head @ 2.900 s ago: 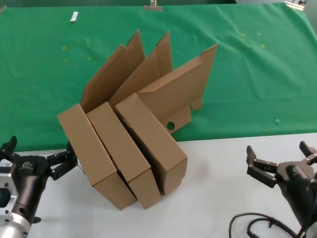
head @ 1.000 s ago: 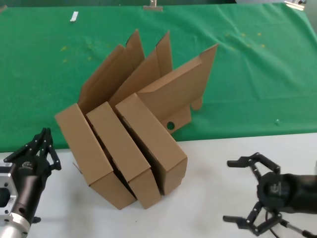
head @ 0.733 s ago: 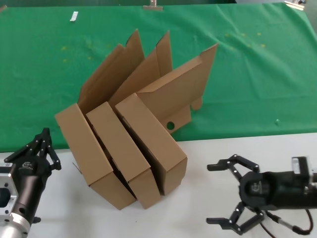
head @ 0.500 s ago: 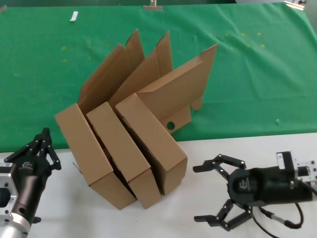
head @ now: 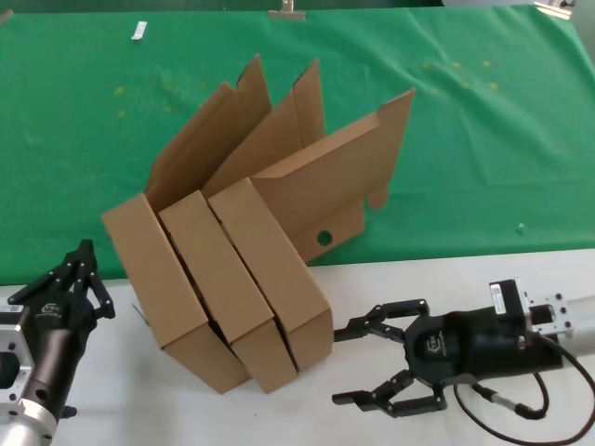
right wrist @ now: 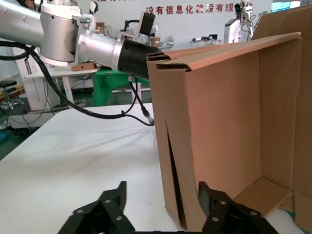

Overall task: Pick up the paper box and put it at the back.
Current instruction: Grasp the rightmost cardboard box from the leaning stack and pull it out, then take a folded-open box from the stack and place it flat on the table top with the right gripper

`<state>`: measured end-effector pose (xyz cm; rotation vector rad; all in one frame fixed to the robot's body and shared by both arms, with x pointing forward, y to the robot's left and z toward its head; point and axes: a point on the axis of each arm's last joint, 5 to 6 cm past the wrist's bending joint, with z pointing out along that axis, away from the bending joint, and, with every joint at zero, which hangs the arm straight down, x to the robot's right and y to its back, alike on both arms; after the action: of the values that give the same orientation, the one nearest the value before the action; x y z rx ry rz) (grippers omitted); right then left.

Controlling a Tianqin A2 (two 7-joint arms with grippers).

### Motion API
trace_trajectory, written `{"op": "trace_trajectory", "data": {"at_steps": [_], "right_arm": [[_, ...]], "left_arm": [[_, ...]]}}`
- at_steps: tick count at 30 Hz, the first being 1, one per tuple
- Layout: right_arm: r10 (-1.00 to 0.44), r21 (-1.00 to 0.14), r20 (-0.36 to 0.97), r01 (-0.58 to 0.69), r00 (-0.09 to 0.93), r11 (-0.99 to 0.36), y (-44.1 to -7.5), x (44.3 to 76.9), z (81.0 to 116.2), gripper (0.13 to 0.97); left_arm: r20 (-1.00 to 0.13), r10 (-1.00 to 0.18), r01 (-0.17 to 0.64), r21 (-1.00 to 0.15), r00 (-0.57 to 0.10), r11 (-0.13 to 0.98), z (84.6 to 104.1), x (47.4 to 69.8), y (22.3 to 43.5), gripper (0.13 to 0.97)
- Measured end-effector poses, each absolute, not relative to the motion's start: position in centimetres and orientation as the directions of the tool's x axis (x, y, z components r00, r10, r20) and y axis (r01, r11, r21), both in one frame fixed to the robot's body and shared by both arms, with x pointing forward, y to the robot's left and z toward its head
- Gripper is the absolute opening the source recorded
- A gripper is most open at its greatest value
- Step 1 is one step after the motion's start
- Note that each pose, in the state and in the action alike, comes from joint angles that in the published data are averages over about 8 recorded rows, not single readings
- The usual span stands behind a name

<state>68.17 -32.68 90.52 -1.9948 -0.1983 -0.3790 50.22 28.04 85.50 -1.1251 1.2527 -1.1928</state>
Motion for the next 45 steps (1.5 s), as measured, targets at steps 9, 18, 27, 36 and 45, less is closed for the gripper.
{"op": "trace_trajectory", "data": {"at_steps": [9, 18, 27, 36, 45], "right_arm": [[-0.016, -0.832, 0.369, 0.323, 0.929, -0.451, -32.4, 68.5, 90.9, 0.464], [-0.028, -0.825, 0.383, 0.328, 0.923, -0.460, -31.6, 68.6, 90.3, 0.297], [-0.066, -0.825, 0.401, 0.328, 0.914, -0.460, -30.3, 68.9, 89.5, 0.197], [-0.087, -0.835, 0.408, 0.333, 0.909, -0.438, -29.5, 69.0, 89.3, 0.162], [-0.116, -0.843, 0.408, 0.325, 0.906, -0.430, -31.6, 69.0, 90.7, 0.154]], "left_arm": [[-0.071, -0.997, 0.022, -0.997, -0.035, 0.070, 85.5, 50.2, 28.0, 0.145], [-0.071, -0.997, 0.022, -0.997, -0.035, 0.070, 85.5, 50.2, 28.0, 0.144], [-0.071, -0.997, 0.022, -0.997, -0.035, 0.070, 85.5, 50.2, 28.0, 0.144], [-0.071, -0.997, 0.022, -0.997, -0.035, 0.070, 85.5, 50.2, 28.0, 0.144], [-0.071, -0.997, 0.022, -0.997, -0.035, 0.070, 85.5, 50.2, 28.0, 0.144]]}}
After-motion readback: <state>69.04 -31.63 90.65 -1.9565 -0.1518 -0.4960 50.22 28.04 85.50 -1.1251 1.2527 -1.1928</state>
